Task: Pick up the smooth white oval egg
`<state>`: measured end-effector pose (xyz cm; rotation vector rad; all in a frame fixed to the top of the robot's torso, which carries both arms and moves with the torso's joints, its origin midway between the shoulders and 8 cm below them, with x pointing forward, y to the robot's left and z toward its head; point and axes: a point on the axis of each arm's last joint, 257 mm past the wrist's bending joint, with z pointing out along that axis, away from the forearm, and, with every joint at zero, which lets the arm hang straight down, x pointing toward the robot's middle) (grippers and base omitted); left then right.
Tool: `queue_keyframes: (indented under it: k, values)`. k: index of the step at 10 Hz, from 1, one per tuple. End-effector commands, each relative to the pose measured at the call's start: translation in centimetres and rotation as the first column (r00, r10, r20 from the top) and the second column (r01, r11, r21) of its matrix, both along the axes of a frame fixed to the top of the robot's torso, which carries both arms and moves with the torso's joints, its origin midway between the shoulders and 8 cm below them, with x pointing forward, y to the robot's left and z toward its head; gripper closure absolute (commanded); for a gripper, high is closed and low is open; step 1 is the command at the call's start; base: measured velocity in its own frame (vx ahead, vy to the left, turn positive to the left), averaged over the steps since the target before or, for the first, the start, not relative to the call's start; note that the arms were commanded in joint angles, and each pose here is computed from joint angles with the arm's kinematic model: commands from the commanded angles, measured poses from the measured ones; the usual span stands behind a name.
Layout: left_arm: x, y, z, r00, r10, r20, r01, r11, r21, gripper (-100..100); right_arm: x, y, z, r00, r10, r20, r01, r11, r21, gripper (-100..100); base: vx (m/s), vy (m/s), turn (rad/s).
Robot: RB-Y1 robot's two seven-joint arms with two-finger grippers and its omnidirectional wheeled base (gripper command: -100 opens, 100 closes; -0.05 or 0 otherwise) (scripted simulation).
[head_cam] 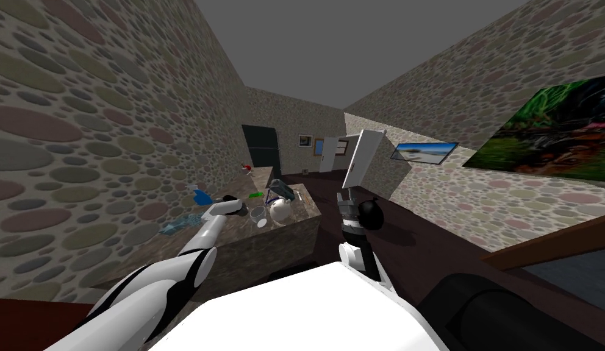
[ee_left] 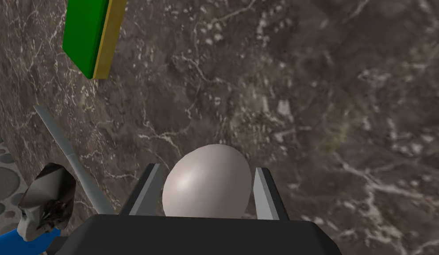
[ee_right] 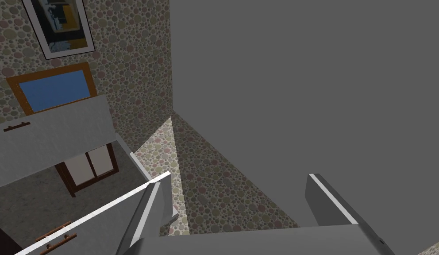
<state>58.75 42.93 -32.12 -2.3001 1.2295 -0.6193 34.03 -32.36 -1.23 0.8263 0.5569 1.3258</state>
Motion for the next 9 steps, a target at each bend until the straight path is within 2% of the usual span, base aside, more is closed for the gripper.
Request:
queue_keyframes:
  k: [1,2,7,8,9]
  values:
    - [0.2,-0.9,0.4,0.999,-0.034,-0.002,0.034,0.999,0.002,100,0.0,0.0,0.0,1.0,0.0,0.0,0.0,1.0,0.0,0,0.082,-0.077,0.339]
    - [0.4,-2.4,0.7,0.997,-0.077,-0.003,0.077,0.997,0.001,100,0.0,0.0,0.0,1.0,0.0,0.0,0.0,1.0,0.0,0,0.093,-0.095,0.444]
    - [0.8,-6.3,1.6,0.982,-0.188,-0.002,0.188,0.982,0.0,100,0.0,0.0,0.0,1.0,0.0,0.0,0.0,1.0,0.0,0,0.069,-0.065,0.218]
    - [0.7,-5.9,1.5,0.985,-0.172,0.0,0.172,0.985,0.0,100,0.0,0.0,0.0,1.0,0.0,0.0,0.0,1.0,0.0,0,0.018,-0.03,0.059]
    - [0.7,-6.0,1.4,0.985,-0.175,-0.002,0.175,0.985,0.0,0,0.0,0.0,0.0,1.0,0.0,0.0,0.0,1.0,0.0,0,0.003,0.004,-0.013]
